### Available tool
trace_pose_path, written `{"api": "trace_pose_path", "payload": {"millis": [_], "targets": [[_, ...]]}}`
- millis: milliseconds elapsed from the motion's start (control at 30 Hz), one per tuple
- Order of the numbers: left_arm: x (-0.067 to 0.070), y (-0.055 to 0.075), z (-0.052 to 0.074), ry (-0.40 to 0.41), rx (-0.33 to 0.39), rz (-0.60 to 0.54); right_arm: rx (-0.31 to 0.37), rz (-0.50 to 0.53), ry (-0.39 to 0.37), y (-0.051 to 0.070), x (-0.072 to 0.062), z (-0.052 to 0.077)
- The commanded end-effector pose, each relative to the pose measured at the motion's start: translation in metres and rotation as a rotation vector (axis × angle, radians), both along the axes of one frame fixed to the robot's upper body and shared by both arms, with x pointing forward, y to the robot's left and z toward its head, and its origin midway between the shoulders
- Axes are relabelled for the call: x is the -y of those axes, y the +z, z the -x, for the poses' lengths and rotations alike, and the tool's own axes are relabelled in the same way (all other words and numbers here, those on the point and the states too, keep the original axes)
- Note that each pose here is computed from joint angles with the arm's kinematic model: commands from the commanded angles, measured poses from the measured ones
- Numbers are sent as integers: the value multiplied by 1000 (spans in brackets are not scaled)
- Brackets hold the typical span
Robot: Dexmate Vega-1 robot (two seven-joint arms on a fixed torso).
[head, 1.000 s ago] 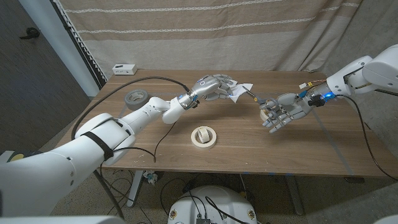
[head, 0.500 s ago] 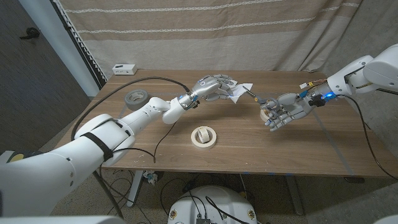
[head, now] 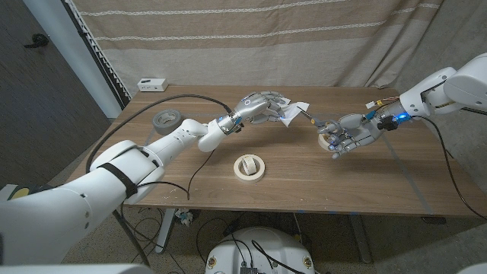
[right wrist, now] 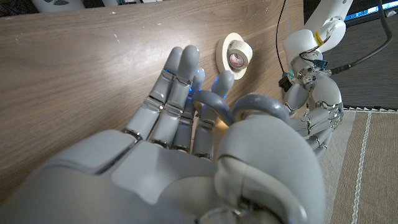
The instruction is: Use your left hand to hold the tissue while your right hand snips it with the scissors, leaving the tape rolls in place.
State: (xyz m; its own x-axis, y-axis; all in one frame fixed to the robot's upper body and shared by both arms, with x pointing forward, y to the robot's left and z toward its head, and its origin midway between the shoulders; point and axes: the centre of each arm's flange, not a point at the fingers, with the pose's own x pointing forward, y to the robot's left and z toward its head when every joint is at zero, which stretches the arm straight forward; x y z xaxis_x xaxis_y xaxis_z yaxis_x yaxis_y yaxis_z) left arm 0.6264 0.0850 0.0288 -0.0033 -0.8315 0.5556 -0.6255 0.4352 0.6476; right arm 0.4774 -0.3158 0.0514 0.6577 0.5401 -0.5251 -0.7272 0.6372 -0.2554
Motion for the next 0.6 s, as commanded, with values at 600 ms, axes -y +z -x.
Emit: {"api": "trace_pose_path", "payload": {"millis": [600], "targets": [[-3,-3,0,5,-2,0,142,-51,-180,3,3,8]]}}
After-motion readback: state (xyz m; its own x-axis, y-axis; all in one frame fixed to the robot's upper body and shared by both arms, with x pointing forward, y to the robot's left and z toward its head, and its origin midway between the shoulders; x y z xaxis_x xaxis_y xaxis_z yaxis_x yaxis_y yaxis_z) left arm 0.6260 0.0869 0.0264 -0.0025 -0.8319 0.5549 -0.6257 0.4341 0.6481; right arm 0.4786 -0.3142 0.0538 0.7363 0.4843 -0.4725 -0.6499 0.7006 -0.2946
